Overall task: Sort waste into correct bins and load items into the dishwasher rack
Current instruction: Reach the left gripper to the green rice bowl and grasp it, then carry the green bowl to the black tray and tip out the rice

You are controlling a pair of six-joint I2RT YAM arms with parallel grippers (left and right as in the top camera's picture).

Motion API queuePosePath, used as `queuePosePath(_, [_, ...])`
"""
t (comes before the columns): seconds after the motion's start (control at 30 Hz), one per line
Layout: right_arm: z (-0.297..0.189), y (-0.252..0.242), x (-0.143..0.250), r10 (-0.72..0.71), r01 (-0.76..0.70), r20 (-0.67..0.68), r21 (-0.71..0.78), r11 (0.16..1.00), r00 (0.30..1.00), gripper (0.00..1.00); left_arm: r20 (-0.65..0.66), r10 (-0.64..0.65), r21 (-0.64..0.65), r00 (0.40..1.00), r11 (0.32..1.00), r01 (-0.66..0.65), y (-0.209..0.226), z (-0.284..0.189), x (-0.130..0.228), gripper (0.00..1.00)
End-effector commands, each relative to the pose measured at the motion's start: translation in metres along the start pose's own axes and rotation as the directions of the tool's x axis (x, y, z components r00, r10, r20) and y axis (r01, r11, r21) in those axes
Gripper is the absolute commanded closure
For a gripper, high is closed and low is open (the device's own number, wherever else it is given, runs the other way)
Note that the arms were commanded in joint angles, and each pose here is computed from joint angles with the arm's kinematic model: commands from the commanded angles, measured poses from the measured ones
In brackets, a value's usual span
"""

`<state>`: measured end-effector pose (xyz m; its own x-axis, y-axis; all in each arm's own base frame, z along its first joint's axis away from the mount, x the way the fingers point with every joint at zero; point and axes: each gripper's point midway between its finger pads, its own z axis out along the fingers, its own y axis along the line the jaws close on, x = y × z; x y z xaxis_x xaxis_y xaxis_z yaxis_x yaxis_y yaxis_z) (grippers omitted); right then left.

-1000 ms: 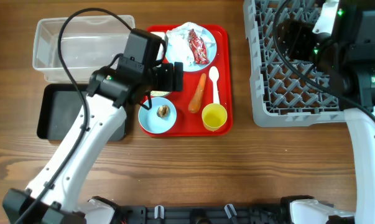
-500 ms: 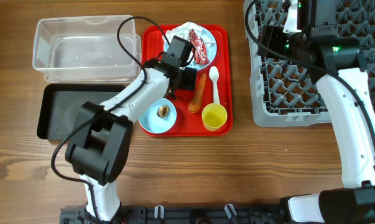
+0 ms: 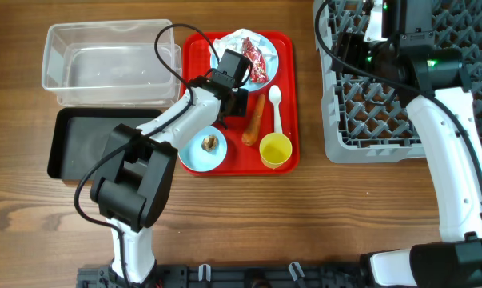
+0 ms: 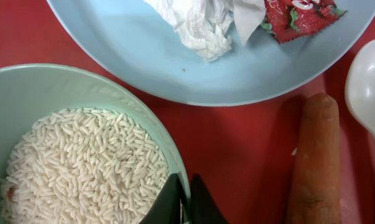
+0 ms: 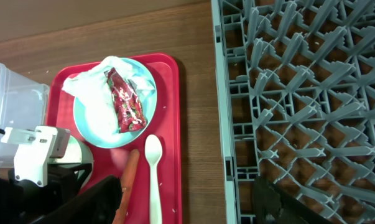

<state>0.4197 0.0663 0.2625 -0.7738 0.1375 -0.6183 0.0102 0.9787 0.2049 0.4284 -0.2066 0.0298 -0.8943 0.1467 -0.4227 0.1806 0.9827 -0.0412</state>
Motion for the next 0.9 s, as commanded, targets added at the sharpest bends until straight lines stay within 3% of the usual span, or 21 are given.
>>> queuePosePath(0.0, [0.004,-0.001,0.001,0.006,-0.006,-0.004,0.009,1.000,1.000,0.30,0.050,-0.054,0.045,0.997,0.998,0.052,-0.008,-0.047,-0.027,0.96])
queuePosePath(0.17, [0.004,-0.001,0.001,0.022,-0.022,-0.002,0.009,1.000,1.000,0.30,0.177,-0.106,0.120,0.979,0.989,0.085,-0.011,-0.146,-0.057,0.96])
queuePosePath(0.27, [0.004,-0.001,-0.001,0.021,-0.021,0.003,0.008,1.000,1.000,0.30,0.220,-0.156,0.174,0.963,0.978,0.119,-0.005,-0.205,-0.052,0.96])
queuePosePath(0.37, [0.004,-0.001,0.001,0.022,-0.022,-0.001,0.008,1.000,1.000,0.30,0.178,-0.285,0.142,0.942,0.955,0.262,0.036,-0.241,-0.028,0.96])
queuePosePath(0.5, [0.004,-0.001,0.002,0.022,-0.022,-0.008,0.010,1.000,1.000,0.30,-0.061,-0.433,0.100,0.899,0.894,0.437,0.096,-0.240,0.028,0.96])
queuePosePath(0.73, [0.008,-0.003,0.007,0.023,-0.023,-0.030,0.016,1.000,0.999,0.29,-0.243,-0.482,0.134,0.842,0.843,0.521,0.124,-0.194,0.082,0.96])
queuePosePath(0.87, [0.013,-0.003,0.009,0.024,-0.023,-0.044,0.020,1.000,0.999,0.28,-0.243,-0.542,0.302,0.804,0.746,0.594,0.137,-0.175,0.083,0.96])
